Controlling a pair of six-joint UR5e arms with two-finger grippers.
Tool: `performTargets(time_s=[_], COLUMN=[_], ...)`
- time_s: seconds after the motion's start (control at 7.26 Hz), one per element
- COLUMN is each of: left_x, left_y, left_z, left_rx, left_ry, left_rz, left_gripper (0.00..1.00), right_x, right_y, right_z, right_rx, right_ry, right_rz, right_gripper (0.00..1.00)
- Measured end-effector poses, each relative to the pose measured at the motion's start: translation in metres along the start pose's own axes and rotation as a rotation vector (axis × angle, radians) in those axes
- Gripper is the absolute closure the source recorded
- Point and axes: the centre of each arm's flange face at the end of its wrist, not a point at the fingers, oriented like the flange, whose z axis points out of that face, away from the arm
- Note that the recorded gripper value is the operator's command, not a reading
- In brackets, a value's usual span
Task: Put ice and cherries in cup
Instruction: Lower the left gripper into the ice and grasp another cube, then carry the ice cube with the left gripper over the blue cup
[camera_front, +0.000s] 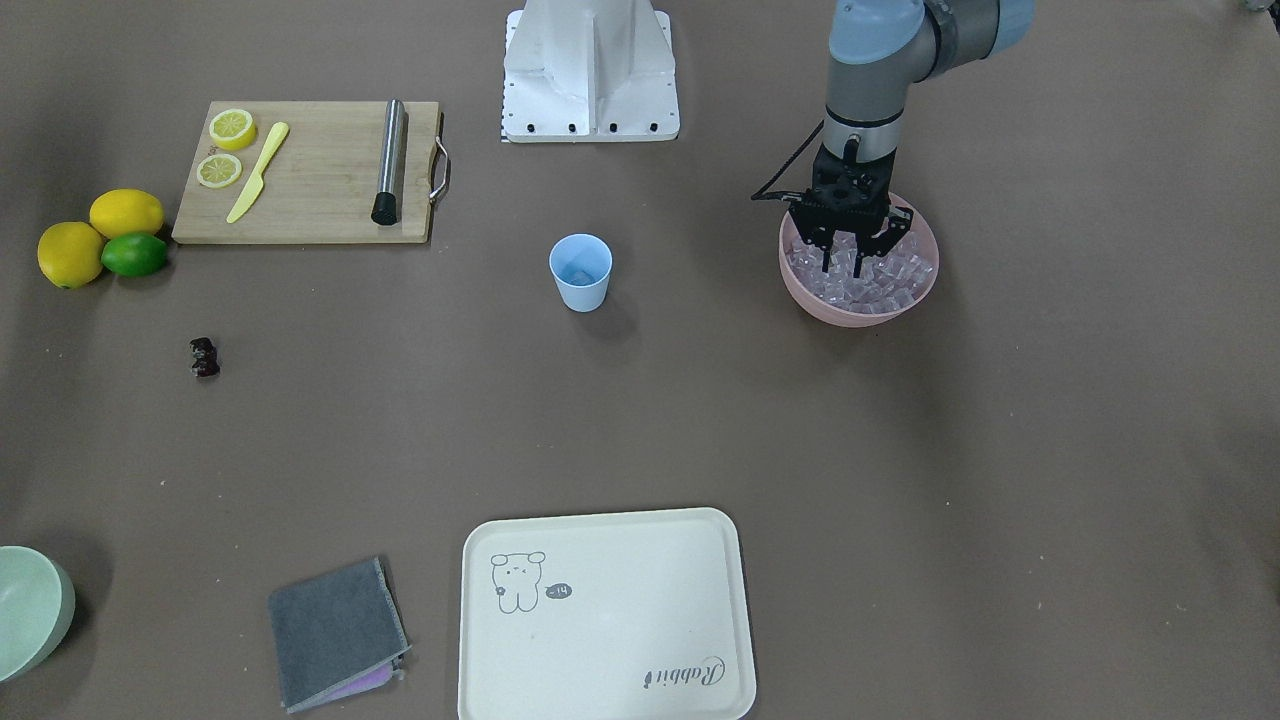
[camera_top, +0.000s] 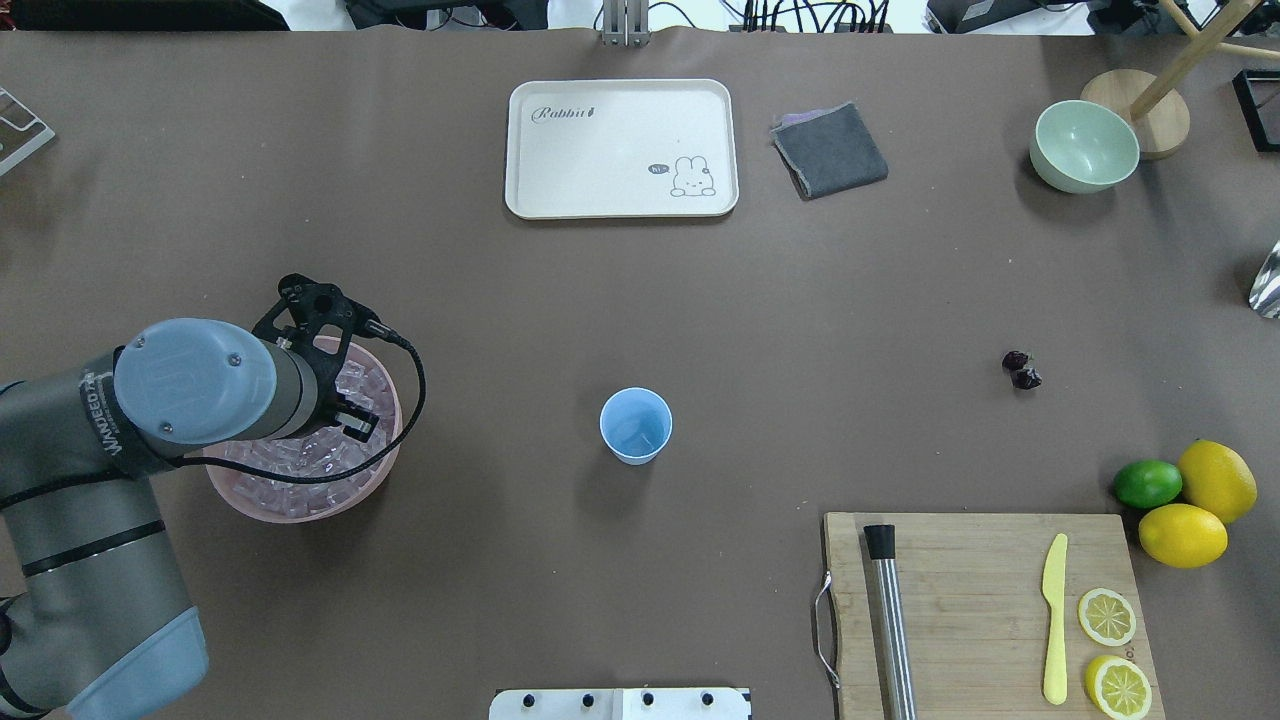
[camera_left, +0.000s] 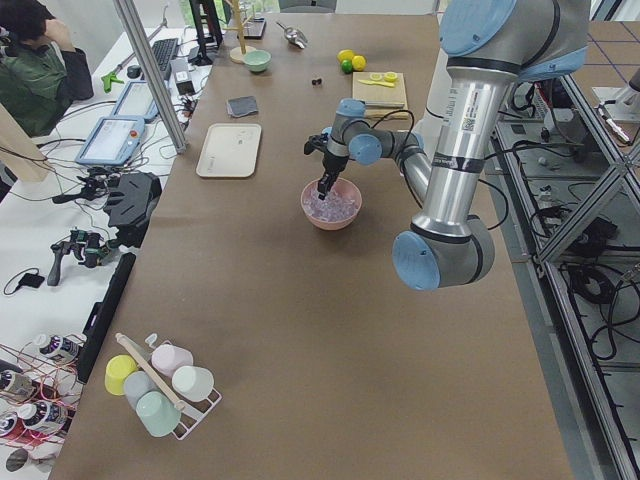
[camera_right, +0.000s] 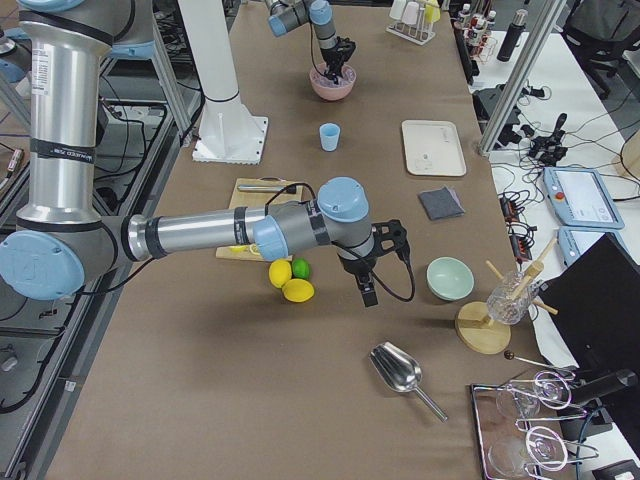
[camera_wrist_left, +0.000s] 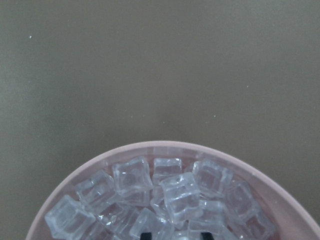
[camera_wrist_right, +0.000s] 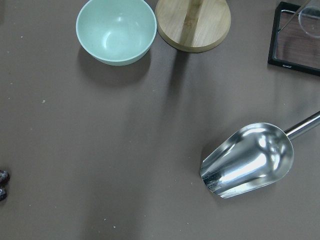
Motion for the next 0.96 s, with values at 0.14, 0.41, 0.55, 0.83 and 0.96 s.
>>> performTargets(time_s=[0.14,0.41,0.55,0.83,0.96], left_x=[0.002,0.014,0.028,0.075,0.1], left_y=[-0.002,-0.012,-0.023,-0.046,-0.054], left_z=[-0.008,-0.021,-0.03,-0.049,-0.048], left_rx=[0.012,0.038,0.058,0.092,0.112], left_ry=[0.013,0.041,0.067,0.161,0.233], left_rz=[-0.004,-0.043,-0.1,-0.282,-0.386], left_gripper=[1.0,1.0,1.0,1.0,1.0], right_x=[0.0,0.0,0.0,0.0,0.0], right_y=[0.0,0.0,0.0,0.0,0.0], right_z=[0.0,0.0,0.0,0.0,-0.001], right_rx=[0.0,0.0,0.0,0.001,0.002], right_ry=[0.0,0.0,0.0,0.0,0.0], right_rz=[0.0,0.001,0.001,0.0,-0.001], right_gripper=[0.0,0.0,0.0,0.0,0.0])
